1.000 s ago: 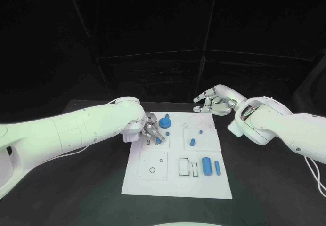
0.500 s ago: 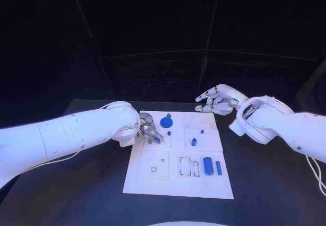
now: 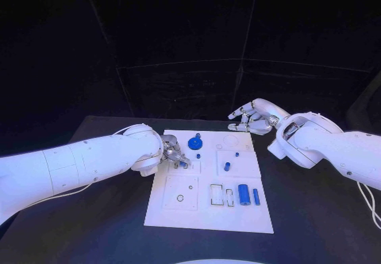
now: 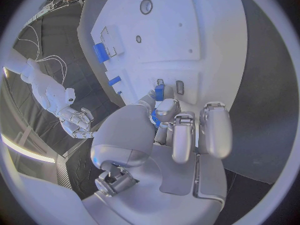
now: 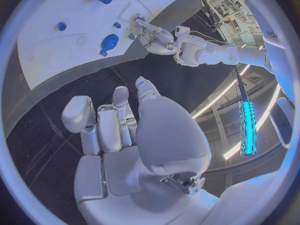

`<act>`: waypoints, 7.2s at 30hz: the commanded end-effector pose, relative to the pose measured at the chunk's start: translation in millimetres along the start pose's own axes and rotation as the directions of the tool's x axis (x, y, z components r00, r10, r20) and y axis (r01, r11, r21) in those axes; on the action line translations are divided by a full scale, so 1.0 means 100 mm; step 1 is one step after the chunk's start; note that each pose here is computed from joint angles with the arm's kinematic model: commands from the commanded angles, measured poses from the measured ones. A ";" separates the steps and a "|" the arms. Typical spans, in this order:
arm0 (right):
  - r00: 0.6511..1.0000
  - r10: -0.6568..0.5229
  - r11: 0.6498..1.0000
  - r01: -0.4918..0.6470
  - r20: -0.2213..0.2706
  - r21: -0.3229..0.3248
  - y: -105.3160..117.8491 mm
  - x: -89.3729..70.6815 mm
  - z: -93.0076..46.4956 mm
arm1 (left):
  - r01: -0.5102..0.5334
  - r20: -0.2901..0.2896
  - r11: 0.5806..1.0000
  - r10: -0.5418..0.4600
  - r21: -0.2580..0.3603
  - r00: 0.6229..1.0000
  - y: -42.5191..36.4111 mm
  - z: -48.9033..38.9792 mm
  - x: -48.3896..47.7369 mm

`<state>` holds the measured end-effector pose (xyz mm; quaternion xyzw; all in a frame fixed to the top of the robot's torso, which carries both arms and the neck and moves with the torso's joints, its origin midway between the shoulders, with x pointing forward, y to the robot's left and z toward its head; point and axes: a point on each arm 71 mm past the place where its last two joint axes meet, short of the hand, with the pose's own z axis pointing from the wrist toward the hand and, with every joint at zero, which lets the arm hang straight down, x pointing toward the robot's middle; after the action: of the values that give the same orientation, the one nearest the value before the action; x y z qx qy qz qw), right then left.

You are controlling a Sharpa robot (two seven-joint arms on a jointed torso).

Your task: Assemble the parts on the task board

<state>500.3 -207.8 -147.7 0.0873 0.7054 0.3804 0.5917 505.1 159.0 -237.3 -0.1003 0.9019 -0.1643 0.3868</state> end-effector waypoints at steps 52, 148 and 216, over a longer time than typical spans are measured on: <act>1.000 0.005 1.000 -0.005 -0.008 -0.024 0.05 0.03 0.05 | -0.072 -0.066 0.997 0.071 -0.007 0.995 -0.078 0.074 0.049; 1.000 0.020 1.000 -0.020 -0.010 -0.023 0.04 0.05 0.10 | -0.109 -0.045 0.991 0.106 -0.083 0.993 -0.068 -0.124 -0.798; 1.000 0.024 0.999 -0.025 -0.016 -0.032 0.07 0.09 0.15 | -0.119 -0.118 0.986 0.105 -0.118 0.987 0.115 0.379 -0.790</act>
<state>508.9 -192.2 -151.2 0.0861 0.7039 0.3955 0.5837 586.4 187.1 -213.9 -0.0697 0.9330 -0.0923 0.3407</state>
